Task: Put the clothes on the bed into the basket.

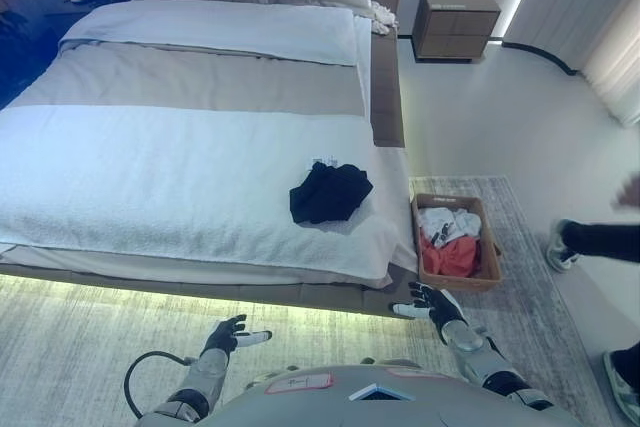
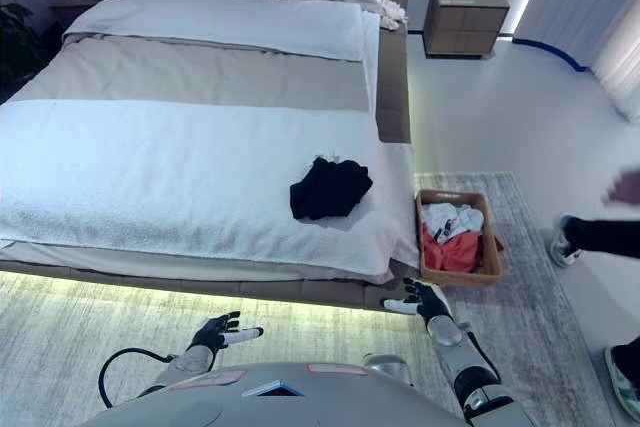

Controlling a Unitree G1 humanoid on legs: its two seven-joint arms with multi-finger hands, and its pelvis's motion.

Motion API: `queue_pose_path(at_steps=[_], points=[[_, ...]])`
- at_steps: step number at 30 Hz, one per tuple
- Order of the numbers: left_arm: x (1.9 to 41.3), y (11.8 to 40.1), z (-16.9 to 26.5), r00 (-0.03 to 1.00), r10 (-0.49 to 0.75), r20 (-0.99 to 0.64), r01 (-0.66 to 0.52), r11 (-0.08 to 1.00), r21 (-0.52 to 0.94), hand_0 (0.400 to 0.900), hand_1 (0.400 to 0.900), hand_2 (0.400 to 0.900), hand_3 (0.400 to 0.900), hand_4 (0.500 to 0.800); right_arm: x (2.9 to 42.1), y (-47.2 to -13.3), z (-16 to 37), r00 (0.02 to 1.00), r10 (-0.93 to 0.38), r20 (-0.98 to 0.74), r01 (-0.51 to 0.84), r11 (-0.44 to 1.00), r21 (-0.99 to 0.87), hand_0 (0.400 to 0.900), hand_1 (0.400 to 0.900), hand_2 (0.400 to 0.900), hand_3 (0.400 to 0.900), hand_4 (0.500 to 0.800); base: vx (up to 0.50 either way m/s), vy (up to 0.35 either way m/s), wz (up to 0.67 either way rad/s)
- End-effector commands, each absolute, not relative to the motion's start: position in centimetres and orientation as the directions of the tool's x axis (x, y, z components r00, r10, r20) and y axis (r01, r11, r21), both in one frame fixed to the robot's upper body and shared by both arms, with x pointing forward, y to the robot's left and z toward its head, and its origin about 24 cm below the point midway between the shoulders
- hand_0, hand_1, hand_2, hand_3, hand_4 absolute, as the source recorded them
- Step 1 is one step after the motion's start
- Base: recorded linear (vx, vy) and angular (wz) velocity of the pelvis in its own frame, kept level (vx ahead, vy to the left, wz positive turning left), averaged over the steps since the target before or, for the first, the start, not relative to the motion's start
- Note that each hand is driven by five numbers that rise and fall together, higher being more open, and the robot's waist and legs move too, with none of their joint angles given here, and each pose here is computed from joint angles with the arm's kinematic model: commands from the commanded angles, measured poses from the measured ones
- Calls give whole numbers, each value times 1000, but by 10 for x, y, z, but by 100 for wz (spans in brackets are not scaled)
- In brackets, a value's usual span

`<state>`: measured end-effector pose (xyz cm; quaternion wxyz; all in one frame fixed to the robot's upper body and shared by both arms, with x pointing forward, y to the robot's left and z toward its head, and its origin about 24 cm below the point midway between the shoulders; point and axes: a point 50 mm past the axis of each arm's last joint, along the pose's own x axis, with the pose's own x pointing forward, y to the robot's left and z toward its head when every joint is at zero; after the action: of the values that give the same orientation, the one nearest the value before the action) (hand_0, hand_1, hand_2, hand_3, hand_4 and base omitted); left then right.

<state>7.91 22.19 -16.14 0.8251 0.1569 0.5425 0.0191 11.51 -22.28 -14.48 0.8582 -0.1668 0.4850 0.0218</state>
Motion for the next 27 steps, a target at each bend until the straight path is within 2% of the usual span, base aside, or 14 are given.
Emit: queue_pose_path(at_steps=[1, 3, 9, 27], points=[[108, 229, -151, 505, 251, -826, 42, 948, 314, 900, 900, 900, 900, 800, 136, -218, -138, 609, -111, -786, -221, 927, -303, 900, 900, 900, 900, 800, 0, 0, 0], [116, 224, -149, 541, 220, -811, 39, 957, 286, 900, 900, 900, 900, 800, 137, -217, -138, 611, -113, -784, -216, 928, -302, 900, 900, 900, 900, 800, 0, 0, 0], [114, 218, -151, 531, 177, -829, 124, 951, 282, 900, 900, 900, 900, 800, 136, -218, -137, 609, -107, -786, -224, 927, -300, 900, 900, 900, 900, 800, 0, 0, 0], [108, 222, -154, 497, 195, -846, 120, 950, 289, 900, 900, 900, 900, 800, 137, -221, -136, 612, -112, -782, -209, 932, -297, 900, 900, 900, 900, 800, 5, -9, 2]])
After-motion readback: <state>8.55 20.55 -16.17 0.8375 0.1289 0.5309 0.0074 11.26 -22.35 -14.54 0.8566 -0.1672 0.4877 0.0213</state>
